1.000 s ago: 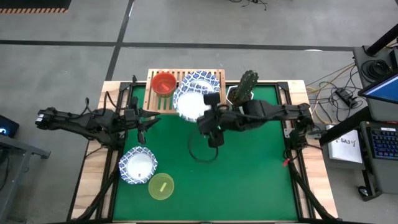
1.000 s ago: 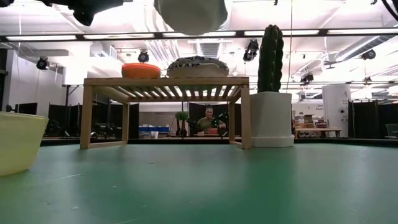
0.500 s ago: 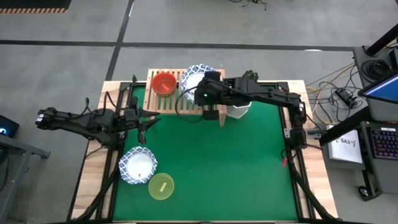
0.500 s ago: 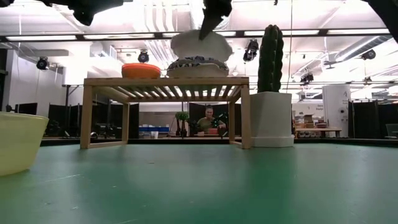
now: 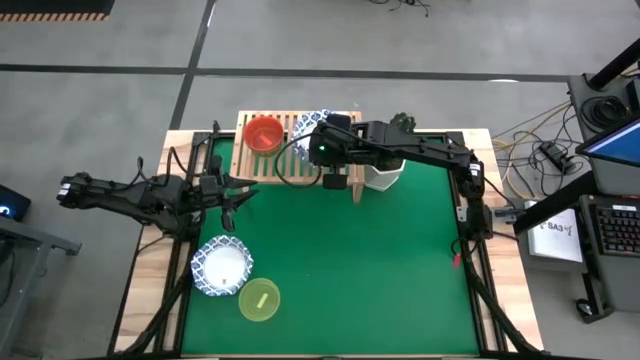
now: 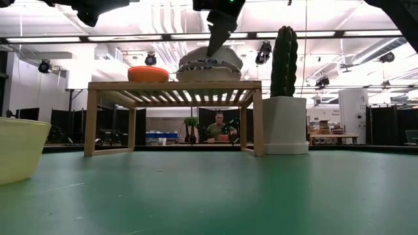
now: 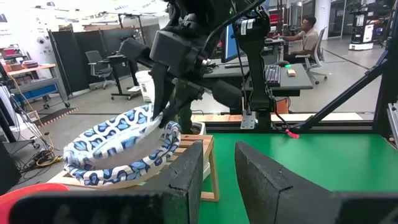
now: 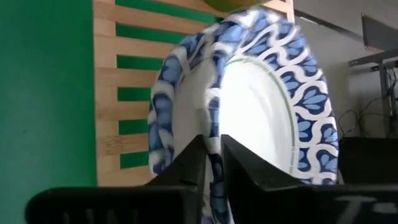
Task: Place and stack bowls onto a shelf
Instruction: Stack the right white patterned bowl on top of the white patterned bowls on the shelf, then stack the yellow bowl on top of the orange bowl on the shelf
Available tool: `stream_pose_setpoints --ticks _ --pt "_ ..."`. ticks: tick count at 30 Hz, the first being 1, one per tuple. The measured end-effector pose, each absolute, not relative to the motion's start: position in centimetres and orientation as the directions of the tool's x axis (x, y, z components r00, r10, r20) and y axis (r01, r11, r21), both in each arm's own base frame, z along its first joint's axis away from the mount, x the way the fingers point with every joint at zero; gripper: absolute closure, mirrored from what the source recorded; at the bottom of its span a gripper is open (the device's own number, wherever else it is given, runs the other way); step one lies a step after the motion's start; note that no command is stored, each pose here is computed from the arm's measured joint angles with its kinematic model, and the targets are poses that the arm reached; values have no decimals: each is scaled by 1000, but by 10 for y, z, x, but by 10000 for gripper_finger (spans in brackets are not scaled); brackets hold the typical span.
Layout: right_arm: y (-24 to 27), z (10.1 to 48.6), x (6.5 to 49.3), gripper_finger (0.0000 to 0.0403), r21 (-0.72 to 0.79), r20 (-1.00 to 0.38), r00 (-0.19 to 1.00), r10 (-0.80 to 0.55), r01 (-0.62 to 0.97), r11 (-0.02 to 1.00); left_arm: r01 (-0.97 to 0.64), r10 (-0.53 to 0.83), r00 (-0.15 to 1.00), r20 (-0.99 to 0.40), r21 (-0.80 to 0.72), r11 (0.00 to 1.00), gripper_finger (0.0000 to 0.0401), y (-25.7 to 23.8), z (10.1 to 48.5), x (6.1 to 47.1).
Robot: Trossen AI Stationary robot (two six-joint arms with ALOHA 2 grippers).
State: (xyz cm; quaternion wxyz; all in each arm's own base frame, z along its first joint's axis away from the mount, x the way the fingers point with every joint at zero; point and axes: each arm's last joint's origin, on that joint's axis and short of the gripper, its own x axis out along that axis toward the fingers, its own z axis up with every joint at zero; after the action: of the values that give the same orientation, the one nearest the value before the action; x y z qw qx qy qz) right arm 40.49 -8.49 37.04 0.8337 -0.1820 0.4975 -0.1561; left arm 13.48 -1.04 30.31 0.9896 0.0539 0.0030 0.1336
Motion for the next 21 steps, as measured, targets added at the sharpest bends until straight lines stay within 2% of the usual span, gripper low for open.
stream_pose_setpoints --ticks 9,21 --pt "-87 364 409 295 -454 -781 443 -440 80 887 -264 265 964 4 110 958 325 -10 303 136" --pt "-61 381 401 287 -425 -763 495 -417 102 899 -263 265 964 0 114 958 325 -11 302 137"
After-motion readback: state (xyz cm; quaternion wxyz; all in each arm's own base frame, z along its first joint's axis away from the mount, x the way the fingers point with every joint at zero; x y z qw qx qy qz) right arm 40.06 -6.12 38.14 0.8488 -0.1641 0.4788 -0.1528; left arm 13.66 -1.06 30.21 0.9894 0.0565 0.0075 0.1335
